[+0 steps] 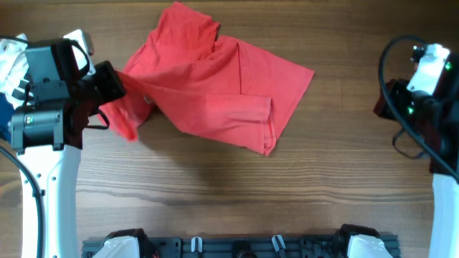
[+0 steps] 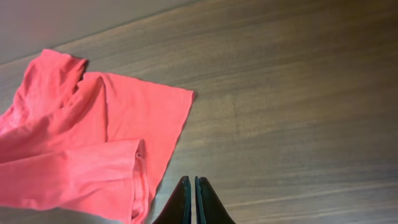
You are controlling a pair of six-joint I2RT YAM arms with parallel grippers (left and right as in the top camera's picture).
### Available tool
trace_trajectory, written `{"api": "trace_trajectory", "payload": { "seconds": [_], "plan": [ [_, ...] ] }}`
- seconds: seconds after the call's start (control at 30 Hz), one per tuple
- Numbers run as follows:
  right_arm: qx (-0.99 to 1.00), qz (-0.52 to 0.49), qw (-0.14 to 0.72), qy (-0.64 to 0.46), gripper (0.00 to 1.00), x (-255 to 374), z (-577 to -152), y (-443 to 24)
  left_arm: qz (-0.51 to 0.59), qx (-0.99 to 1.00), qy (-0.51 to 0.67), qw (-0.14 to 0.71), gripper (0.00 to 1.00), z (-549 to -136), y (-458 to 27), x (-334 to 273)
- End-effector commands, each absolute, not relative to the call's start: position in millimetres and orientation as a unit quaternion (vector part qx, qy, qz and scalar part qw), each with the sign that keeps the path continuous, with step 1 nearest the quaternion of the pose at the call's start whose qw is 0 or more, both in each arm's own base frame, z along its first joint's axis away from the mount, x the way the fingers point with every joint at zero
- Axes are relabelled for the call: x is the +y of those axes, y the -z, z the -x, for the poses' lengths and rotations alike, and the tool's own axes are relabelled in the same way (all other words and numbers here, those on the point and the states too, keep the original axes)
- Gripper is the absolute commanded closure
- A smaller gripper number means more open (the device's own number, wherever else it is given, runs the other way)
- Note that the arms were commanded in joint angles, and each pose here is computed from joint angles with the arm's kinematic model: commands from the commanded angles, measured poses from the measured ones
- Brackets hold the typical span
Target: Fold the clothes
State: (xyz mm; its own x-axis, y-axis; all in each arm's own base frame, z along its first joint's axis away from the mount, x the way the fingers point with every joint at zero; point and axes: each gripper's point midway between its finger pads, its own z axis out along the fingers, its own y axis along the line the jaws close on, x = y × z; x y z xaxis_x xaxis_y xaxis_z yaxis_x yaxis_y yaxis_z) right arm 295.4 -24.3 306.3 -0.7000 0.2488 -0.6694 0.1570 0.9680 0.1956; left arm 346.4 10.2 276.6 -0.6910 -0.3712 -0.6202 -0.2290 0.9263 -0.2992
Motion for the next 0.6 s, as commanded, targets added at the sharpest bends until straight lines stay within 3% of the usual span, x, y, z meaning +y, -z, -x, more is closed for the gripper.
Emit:
{"api": "trace_trajectory", "payload": {
  "seconds": [0.0, 0.1, 0.17, 0.33, 0.57],
  "plan": [
    [0.936, -0.036, 0.336, -0.096, 0.96, -5.1, -297.1, -290.4, 0.167, 0.922, 0.094, 0.336, 0.92, -339.9, -270.9, 10.9],
    [0.95, 0.054, 0.257, -0.169, 0.91, 36.0, -301.6, -255.8, 0.171, 0.931, 0.091, 0.309, 0.92, -341.9, -255.4, 11.2],
    [0.957, 0.091, 0.201, -0.187, 0.73, 58.2, -306.9, -228.2, 0.173, 0.935, 0.09, 0.295, 0.92, -343.2, -247.5, 11.3],
    [0.969, 0.13, 0.084, -0.195, 0.5, 113.8, -327.2, -151.6, 0.175, 0.942, 0.088, 0.271, 0.93, -347.4, -232.5, 11.7],
    [0.978, 0.158, -0.017, -0.138, 0.41, 153.0, -335.8, -46.0, 0.176, 0.943, 0.082, 0.272, 0.93, -347.7, -231.9, 13.8]
  ]
}}
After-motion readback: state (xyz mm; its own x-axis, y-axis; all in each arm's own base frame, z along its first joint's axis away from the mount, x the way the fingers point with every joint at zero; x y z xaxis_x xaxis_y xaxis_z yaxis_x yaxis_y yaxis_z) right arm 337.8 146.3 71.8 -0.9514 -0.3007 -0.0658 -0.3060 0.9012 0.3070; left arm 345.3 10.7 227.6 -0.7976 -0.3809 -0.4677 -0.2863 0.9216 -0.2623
